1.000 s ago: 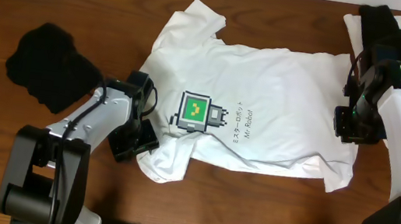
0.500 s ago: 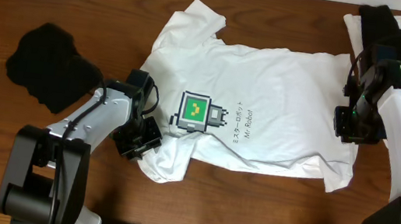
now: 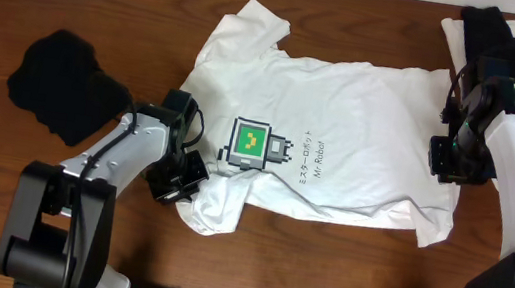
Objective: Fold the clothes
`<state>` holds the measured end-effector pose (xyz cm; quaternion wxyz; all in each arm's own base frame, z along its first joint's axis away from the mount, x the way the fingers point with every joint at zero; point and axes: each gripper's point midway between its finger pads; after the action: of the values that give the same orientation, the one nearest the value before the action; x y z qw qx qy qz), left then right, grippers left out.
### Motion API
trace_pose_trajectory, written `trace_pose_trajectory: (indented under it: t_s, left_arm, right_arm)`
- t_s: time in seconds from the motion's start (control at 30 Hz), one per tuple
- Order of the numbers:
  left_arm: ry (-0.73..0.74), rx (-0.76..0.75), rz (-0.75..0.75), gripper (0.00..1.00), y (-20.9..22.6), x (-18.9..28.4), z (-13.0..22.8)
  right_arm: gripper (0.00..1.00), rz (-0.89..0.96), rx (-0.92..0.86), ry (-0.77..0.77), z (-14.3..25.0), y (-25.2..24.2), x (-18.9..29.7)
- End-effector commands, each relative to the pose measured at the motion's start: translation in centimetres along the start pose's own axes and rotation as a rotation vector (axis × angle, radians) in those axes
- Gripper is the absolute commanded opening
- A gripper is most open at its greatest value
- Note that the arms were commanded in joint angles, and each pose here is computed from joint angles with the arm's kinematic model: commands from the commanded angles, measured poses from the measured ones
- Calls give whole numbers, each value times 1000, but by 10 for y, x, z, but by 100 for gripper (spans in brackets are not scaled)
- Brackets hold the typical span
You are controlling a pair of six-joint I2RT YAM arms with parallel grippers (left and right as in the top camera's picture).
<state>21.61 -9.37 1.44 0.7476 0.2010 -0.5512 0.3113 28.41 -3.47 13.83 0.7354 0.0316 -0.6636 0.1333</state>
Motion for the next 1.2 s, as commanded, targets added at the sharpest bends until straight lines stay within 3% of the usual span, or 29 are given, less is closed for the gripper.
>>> trace_pose_trajectory:
  t_s: [0.0, 0.17, 0.4, 0.53, 0.67, 0.87, 1.0, 1.03, 1.07, 1.17]
  left_arm:
    - [-55, -94, 73, 6, -16, 22, -2]
    - [-170, -234, 230, 6, -51, 63, 5]
    - [-273, -502, 488, 6, -116, 100, 46]
    - [-282, -644, 509, 6, -136, 92, 67]
    - [-234, -710, 414, 13, -121, 73, 81]
    - [-322, -521, 160, 14, -60, 71, 46]
    - [-368, -453, 142, 17, -39, 88, 37]
    - [-374, -410, 142, 23, -33, 92, 36]
    - [-381, -347, 128, 37, -25, 94, 34]
    - [-398, -147, 44, 55, 5, 90, 26]
  right_arm:
    - [25, 10, -8, -2, 1, -5, 0]
    - [25, 10, -8, -2, 2, -5, 0]
    - [25, 10, -8, -2, 2, -5, 0]
    - [25, 9, -7, 2, 2, -5, 0]
    - [25, 9, -7, 5, 3, -4, 0]
    - [25, 10, -8, 0, 2, -5, 0]
    - [25, 10, -8, -3, 1, -5, 0]
    - [25, 10, -8, -3, 1, -5, 0]
    - [26, 8, -8, -3, 1, -4, 0]
    - [26, 0, -8, -5, 1, -3, 0]
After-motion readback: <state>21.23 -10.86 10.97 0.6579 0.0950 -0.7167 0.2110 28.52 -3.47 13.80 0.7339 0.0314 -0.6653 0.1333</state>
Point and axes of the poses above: each gripper's point midway between its finger pads, its own x axis back along the fingers, its own y axis along the line the jaws close on, z = x × y, and after that the axes turned 14 degrees about x, right-handed
